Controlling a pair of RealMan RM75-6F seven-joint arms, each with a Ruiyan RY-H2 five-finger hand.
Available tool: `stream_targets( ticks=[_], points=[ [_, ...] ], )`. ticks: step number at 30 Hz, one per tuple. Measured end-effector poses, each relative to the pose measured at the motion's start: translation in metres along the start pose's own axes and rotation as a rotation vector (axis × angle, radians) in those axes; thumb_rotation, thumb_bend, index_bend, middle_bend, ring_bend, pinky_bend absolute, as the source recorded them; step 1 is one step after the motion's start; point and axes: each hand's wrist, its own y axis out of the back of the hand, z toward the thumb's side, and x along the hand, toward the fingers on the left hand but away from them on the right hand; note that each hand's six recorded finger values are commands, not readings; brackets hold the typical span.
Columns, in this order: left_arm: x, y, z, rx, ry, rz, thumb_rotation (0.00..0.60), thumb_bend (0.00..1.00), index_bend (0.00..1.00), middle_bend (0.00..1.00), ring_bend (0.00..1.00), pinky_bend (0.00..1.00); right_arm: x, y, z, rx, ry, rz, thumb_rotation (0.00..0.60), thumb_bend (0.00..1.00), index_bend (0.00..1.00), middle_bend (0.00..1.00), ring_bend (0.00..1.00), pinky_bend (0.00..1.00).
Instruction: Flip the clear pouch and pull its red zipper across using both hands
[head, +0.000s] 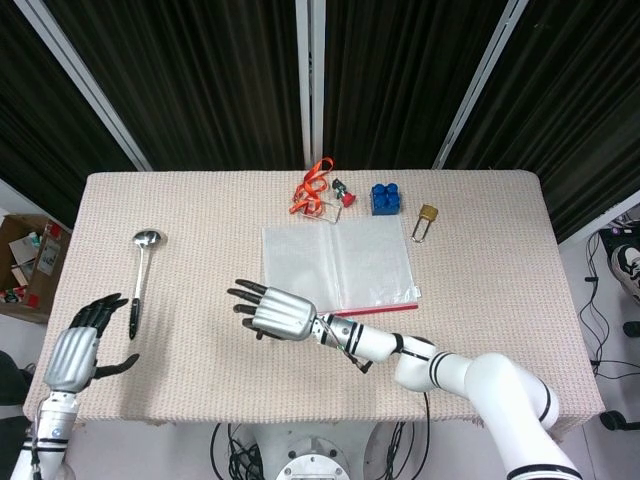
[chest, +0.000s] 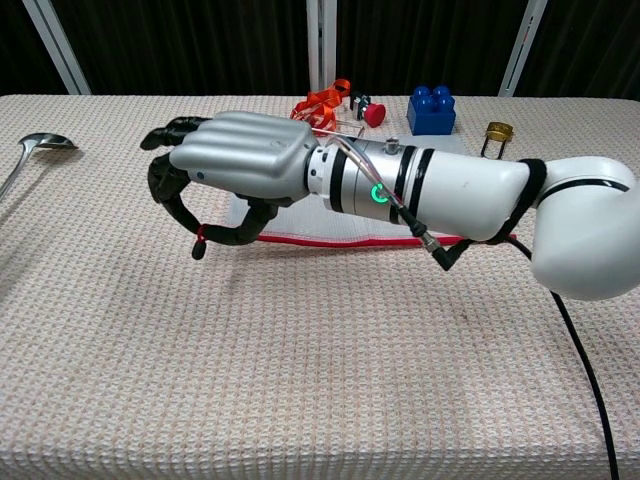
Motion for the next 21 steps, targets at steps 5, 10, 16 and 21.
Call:
stream_targets(
  ticks=[5, 10, 16, 21],
  points=[
    [0.040, -0.011, 0.032, -0.103, -0.137, -0.043, 0.600, 0.14, 0.21, 0.11, 0.10, 0.14, 0.012, 0.028, 0.011, -0.009, 0.031, -0.073, 0.600, 0.48, 0.88, 0.24, 0.00, 0.00],
    [0.076, -0.029, 0.073, -0.147, -0.283, -0.086, 0.600, 0.17, 0.26, 0.11, 0.10, 0.14, 0.019, 0.054, 0.023, -0.003, 0.052, -0.141, 0.600, 0.48, 0.89, 0.24, 0.00, 0.00],
    [0.099, -0.055, 0.113, -0.154, -0.397, -0.147, 0.600, 0.18, 0.29, 0.11, 0.10, 0.14, 0.012, 0.071, 0.028, 0.003, 0.047, -0.186, 0.600, 0.48, 0.88, 0.23, 0.00, 0.00],
    [0.104, -0.071, 0.129, -0.169, -0.432, -0.185, 0.600, 0.19, 0.32, 0.12, 0.10, 0.14, 0.003, 0.075, 0.033, -0.010, 0.050, -0.204, 0.600, 0.47, 0.88, 0.23, 0.00, 0.00]
  ],
)
